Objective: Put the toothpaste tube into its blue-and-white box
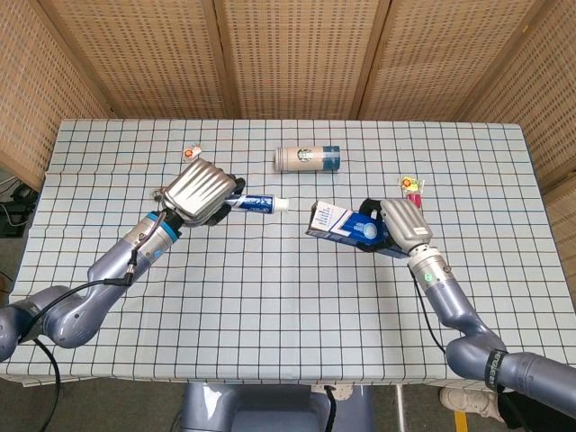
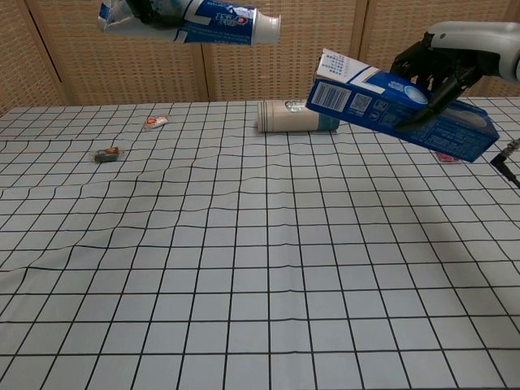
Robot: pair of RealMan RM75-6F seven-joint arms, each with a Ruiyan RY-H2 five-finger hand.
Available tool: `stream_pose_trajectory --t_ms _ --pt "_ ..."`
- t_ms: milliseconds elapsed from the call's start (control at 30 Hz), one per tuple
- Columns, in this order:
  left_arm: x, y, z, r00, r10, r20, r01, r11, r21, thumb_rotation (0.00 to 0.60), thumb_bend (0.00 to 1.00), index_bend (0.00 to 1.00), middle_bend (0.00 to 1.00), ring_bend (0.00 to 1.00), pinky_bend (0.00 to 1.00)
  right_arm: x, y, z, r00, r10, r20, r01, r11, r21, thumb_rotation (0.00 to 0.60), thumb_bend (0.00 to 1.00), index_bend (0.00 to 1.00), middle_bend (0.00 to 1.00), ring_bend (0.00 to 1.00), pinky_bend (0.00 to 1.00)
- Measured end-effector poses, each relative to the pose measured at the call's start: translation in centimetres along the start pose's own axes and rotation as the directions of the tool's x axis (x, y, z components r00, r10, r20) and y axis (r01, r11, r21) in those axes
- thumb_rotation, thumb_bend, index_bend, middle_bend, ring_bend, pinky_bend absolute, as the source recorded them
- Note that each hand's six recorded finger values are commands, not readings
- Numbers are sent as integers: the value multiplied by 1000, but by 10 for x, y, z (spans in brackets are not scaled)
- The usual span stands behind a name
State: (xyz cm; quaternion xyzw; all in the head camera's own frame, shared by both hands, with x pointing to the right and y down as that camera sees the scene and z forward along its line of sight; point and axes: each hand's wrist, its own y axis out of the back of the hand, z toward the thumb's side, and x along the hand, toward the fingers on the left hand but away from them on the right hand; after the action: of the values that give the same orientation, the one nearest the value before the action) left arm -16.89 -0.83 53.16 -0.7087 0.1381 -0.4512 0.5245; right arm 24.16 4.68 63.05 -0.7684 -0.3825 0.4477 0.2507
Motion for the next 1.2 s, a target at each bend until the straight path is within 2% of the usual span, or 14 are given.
stream_pose_trajectory --t_ms 167,367,633,1200 --pt "9 7 5 999 -44 -17 45 998 50 600 704 907 577 608 555 1 0 0 1000 7 1 -7 1000 -2 600 419 840 650 653 720" --pt "20 5 15 996 -83 -33 86 990 109 600 704 907 577 608 555 0 2 1 1000 11 0 -11 1000 -1 600 419 840 650 654 720" --pt "28 8 24 997 -72 -30 75 991 113 600 704 907 577 608 556 -2 4 10 1000 13 -16 -13 1000 -4 600 419 841 650 654 720" --pt "30 1 36 996 -91 0 91 988 128 600 704 907 577 607 555 -4 2 11 1000 18 -11 -18 1000 -17 600 419 841 651 656 721"
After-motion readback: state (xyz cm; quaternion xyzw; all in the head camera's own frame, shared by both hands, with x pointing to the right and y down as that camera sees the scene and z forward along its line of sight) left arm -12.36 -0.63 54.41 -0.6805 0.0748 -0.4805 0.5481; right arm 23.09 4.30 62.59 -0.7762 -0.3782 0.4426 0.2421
